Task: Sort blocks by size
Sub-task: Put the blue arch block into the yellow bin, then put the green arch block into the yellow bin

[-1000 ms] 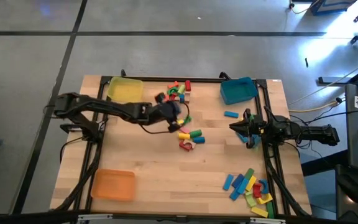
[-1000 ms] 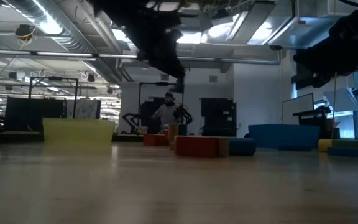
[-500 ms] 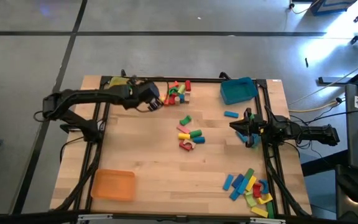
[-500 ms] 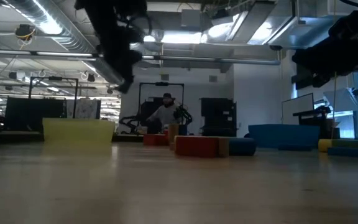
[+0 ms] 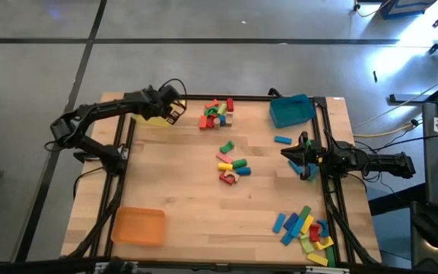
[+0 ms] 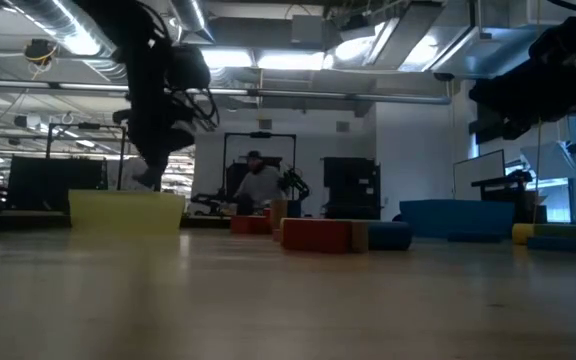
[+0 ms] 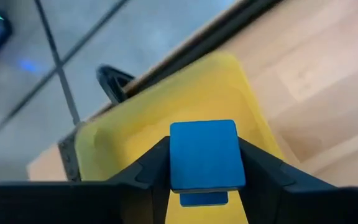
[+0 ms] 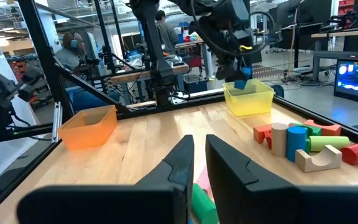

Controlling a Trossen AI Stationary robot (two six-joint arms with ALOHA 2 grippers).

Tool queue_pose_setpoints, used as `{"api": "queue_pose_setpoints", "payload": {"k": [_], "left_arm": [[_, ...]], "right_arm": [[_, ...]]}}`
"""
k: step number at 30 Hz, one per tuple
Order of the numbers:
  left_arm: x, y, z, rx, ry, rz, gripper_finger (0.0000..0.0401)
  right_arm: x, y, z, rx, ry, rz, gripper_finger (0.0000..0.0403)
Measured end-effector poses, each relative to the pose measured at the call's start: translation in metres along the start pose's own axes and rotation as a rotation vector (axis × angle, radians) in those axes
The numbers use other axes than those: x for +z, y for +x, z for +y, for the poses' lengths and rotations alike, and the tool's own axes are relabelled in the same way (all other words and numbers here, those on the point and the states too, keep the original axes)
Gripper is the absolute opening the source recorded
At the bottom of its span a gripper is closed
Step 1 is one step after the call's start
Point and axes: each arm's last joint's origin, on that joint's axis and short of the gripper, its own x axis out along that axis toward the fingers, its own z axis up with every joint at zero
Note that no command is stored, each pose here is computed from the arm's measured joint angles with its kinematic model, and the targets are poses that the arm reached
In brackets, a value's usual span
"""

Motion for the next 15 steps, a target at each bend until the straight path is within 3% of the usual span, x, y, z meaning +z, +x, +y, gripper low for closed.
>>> {"api": "queue_pose_setpoints", "payload": {"k": [12,15], "left_arm": [[0.002,0.002,0.005,-0.039,-0.007,0.012,0.0211],[0.011,-0.010,-0.001,-0.122,-0.012,-0.030,0.0218]], "right_arm": [[0.000,0.000,0.000,0.000,0.000,0.001,0.0046],[0.000,0.000,0.000,0.000,0.000,0.001,0.0046]]}}
